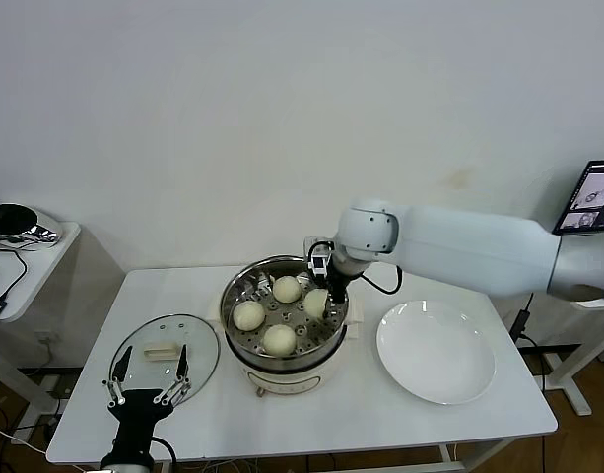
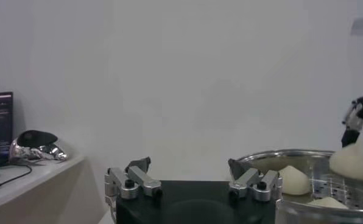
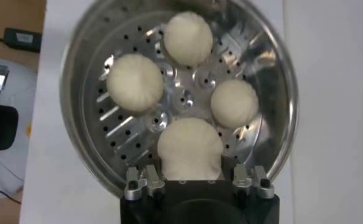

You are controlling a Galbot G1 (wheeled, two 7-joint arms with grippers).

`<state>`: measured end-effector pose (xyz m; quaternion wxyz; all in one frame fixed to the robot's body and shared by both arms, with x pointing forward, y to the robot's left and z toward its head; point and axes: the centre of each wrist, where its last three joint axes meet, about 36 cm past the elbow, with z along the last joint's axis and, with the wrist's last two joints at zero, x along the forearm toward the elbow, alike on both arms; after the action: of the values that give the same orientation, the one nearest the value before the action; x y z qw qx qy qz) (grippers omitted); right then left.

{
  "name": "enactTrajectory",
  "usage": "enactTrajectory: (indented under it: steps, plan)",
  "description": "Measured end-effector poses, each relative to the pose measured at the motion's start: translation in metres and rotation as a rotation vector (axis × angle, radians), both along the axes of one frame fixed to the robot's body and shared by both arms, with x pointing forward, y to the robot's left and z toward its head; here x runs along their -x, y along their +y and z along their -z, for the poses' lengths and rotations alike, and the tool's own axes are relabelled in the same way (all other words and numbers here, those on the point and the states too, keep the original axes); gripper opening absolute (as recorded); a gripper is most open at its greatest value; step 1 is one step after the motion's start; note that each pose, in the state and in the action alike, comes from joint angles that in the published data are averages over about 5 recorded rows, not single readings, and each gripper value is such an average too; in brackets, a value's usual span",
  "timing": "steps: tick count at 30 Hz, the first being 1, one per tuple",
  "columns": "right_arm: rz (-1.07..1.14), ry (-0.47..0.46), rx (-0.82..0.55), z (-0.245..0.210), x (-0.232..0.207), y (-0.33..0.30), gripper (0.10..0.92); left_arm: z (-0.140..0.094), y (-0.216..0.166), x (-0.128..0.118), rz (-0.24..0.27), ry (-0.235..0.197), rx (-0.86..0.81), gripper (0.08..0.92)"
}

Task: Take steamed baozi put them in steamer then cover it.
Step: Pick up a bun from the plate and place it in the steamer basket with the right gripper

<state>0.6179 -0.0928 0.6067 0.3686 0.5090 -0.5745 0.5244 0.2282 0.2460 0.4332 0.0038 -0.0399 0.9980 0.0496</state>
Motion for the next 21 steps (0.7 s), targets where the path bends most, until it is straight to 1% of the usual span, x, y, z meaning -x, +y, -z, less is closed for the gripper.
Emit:
enactTrajectory:
  steps: [8,11,13,16,21]
  plan:
    - [0.005,0.003,0.016,0.019,-0.003,0.006,0.611,0.001,-0.001,0.000,0.002,0.002,0.002,0.823]
    - [0.010,0.000,0.018,0.021,-0.005,0.005,0.667,0.001,-0.001,0.000,0.002,0.002,0.003,0.823]
    - [0.012,-0.001,0.015,0.020,-0.005,0.005,0.727,0.001,-0.001,0.000,0.002,0.002,0.003,0.823]
    - [0.015,-0.003,0.004,0.014,-0.006,0.004,0.795,0.000,-0.001,0.000,0.002,0.001,0.003,0.823]
    - [0.018,-0.014,-0.033,-0.008,-0.005,-0.002,0.821,-0.001,0.000,0.000,0.004,-0.001,-0.002,0.823]
